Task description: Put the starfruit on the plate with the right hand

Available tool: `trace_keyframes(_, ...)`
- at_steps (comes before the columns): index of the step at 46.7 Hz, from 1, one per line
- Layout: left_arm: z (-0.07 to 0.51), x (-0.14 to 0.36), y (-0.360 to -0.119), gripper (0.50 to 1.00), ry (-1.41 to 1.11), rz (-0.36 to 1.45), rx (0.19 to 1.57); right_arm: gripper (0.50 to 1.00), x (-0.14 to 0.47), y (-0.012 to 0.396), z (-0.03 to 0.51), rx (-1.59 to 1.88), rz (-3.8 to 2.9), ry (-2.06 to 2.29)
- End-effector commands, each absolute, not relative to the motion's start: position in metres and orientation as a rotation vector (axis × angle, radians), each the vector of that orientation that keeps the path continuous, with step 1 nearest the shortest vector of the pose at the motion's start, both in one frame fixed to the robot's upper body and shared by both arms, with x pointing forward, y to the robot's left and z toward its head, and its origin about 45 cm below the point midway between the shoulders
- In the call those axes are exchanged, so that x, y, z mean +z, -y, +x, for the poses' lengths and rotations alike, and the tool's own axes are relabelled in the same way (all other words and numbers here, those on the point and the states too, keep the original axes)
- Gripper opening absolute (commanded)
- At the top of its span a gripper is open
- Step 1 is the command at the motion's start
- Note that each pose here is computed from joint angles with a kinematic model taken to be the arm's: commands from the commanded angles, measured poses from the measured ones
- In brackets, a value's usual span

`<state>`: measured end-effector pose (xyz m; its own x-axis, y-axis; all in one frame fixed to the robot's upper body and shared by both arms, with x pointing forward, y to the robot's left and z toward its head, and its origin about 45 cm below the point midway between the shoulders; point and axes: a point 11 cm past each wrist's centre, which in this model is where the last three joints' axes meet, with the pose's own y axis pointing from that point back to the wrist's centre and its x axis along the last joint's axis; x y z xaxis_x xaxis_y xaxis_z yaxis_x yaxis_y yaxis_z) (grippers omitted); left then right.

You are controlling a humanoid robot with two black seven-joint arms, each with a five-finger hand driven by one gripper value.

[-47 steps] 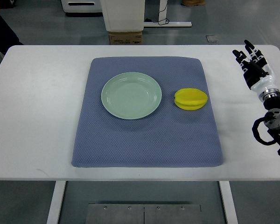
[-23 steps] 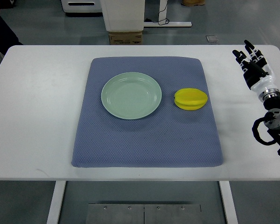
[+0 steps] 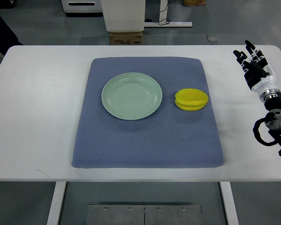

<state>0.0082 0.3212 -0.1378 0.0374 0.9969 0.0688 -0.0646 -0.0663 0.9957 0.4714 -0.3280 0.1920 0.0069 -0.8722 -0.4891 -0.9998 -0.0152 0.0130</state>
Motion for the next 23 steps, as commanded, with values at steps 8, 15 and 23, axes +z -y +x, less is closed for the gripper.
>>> trace_keyframes(8,0.0081,-0.1378,-0.3217,1.0,-1.1,1.231,1.26,1.0,0.192,0.328,0.4714,0.523,-1.952,-1.929)
trace_keyframes(15,0.0082,-0.1378,-0.3212,1.0,-1.1,1.23,1.259,1.0,0.192,0.328,0.4714,0.523,-1.952,-1.929)
trace_keyframes(23,0.0081,-0.1378,-0.3217,1.0,-1.101,1.231,1.261,1.0,0.192,0.328,0.4714,0.523,-1.952,-1.929)
